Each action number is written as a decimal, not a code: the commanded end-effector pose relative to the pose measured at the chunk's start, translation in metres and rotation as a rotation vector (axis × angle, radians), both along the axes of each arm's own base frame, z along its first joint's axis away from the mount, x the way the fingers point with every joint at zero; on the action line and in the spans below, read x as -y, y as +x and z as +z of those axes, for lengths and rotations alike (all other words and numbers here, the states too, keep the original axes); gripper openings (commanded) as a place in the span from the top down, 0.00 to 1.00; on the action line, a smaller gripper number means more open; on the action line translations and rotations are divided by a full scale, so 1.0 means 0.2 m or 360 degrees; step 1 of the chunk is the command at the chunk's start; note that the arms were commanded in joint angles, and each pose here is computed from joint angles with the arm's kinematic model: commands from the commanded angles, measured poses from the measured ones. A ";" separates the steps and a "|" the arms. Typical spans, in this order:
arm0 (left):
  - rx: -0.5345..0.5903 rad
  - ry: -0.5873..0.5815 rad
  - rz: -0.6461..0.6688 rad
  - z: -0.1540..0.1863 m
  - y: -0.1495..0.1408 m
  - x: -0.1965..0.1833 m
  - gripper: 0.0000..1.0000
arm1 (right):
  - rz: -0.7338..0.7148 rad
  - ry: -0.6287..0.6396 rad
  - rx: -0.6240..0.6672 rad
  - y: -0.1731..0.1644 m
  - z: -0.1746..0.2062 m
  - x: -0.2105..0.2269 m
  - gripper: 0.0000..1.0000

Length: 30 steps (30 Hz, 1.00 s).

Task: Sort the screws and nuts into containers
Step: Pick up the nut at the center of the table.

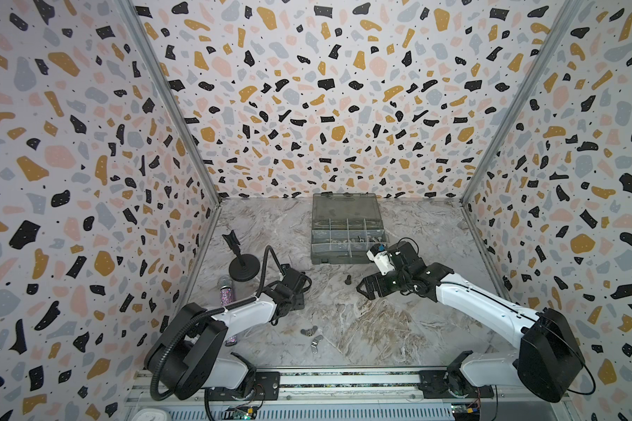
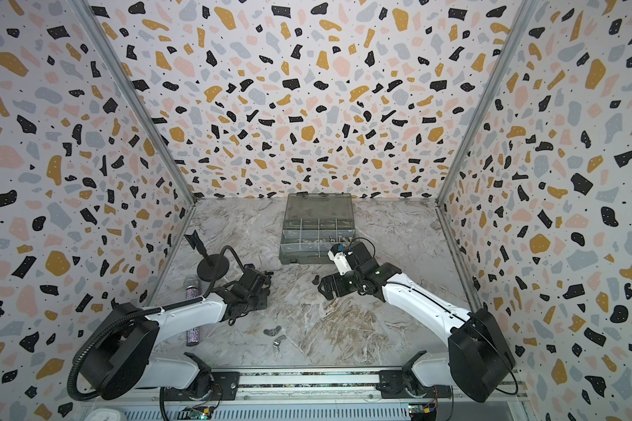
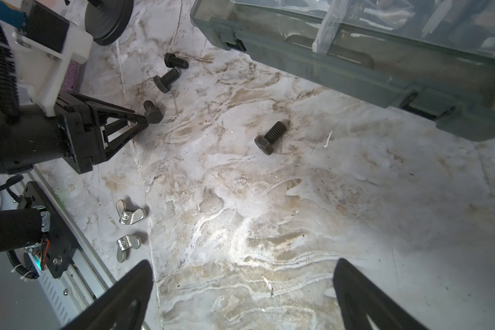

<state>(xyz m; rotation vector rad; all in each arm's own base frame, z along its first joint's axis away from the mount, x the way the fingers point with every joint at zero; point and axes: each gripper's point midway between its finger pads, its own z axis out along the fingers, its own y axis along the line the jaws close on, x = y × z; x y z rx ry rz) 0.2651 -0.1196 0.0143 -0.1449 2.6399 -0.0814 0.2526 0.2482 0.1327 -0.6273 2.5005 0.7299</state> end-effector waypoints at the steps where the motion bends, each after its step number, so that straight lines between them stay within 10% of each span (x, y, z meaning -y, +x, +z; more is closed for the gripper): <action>1: -0.0173 0.0064 -0.0053 -0.08 -0.09 -0.02 0.76 | -0.0009 0.0029 0.0043 0.01 0.06 0.02 0.01; 17: -0.0089 0.0048 -0.0075 0.21 0.03 0.04 0.89 | -0.0023 0.0062 0.0076 0.11 0.12 0.05 0.01; 30: 0.0176 -0.0029 -0.0220 0.61 0.63 0.42 0.86 | -0.0052 0.0065 0.0075 0.19 0.19 0.06 0.01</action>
